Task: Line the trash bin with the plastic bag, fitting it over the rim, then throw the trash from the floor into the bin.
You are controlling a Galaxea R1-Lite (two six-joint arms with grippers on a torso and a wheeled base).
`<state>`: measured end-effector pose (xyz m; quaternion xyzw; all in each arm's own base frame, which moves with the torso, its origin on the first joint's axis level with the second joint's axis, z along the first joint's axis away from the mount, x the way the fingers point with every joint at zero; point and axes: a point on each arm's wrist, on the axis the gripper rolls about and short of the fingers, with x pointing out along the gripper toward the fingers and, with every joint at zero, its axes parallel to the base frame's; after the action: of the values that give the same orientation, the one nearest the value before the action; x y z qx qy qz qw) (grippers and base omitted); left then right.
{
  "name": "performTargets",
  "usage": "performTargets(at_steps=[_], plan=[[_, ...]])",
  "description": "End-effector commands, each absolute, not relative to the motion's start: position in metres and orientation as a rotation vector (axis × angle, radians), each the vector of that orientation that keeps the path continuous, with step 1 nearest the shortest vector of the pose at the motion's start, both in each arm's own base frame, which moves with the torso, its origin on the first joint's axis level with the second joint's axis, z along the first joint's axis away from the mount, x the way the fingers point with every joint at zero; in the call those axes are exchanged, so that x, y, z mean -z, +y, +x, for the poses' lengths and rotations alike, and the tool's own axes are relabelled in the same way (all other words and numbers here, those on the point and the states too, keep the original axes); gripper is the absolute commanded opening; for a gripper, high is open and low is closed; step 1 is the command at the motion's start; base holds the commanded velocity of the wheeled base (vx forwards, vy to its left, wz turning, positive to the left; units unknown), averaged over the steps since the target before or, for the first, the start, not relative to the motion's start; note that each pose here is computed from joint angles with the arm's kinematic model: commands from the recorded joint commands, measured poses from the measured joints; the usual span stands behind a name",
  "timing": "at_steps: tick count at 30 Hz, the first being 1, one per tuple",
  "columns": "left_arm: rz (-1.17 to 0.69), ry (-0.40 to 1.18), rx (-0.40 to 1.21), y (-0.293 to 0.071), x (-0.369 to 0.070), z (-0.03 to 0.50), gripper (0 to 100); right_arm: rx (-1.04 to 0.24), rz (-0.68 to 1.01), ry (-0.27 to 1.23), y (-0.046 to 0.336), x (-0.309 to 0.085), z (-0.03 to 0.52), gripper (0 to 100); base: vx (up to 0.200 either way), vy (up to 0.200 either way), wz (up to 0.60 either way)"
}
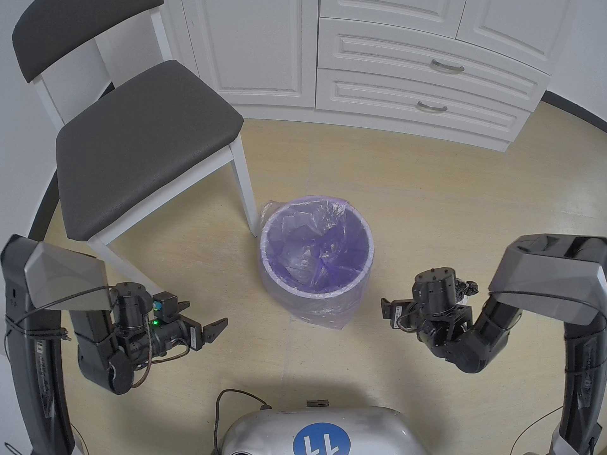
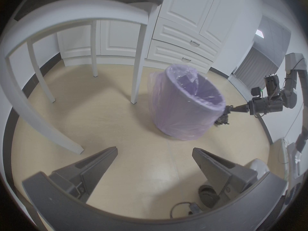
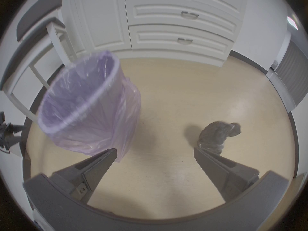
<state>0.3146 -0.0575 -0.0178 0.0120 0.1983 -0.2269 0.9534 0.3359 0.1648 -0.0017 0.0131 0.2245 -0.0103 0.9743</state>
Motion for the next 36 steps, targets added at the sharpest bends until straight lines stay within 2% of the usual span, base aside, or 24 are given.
performTargets(at_steps=[1, 5, 9, 11, 13, 18, 24, 27, 28, 36], plan=[[-0.011, 0.323, 0.493, -0.05, -0.038, 0.265, 100, 0.023, 0.107, 0.288, 0.141, -0.073, 0.303, 100, 0.0, 0.0, 0.0], [-0.058, 0.274, 0.478, -0.042, -0.062, 0.247, 100, 0.039, 0.129, 0.195, 0.127, -0.095, 0.296, 100, 0.0, 0.0, 0.0], [-0.112, 0.232, 0.466, -0.037, -0.082, 0.225, 100, 0.05, 0.019, 0.158, 0.107, -0.116, 0.281, 100, 0.0, 0.0, 0.0], [-0.119, 0.205, 0.442, -0.031, -0.09, 0.216, 100, 0.096, -0.074, 0.146, 0.092, -0.123, 0.277, 100, 0.0, 0.0, 0.0], [-0.119, 0.19, 0.426, -0.027, -0.094, 0.211, 100, 0.117, -0.099, 0.128, 0.084, -0.132, 0.273, 100, 0.0, 0.0, 0.0], [-0.113, 0.16, 0.39, -0.022, -0.101, 0.204, 100, 0.15, -0.086, 0.076, 0.074, -0.15, 0.269, 100, 0.0, 0.0, 0.0], [-0.099, 0.152, 0.226, -0.019, -0.101, 0.201, 100, 0.18, -0.059, -0.004, 0.066, -0.163, 0.269, 100, 0.0, 0.0, 0.0], [-0.098, 0.159, 0.201, -0.017, -0.101, 0.195, 100, 0.212, -0.112, 0.035, 0.06, -0.158, 0.253, 100, 0.0, 0.0, 0.0], [-0.098, 0.158, 0.186, -0.014, -0.101, 0.19, 100, 0.178, -0.19, 0.108, 0.058, -0.153, 0.232, 100, 0.0, 0.0, 0.0], [-0.104, 0.126, 0.186, -0.013, -0.107, 0.189, 100, 0.084, -0.131, 0.187, 0.069, -0.153, 0.219, 100, 0.0, 0.0, 0.0]])
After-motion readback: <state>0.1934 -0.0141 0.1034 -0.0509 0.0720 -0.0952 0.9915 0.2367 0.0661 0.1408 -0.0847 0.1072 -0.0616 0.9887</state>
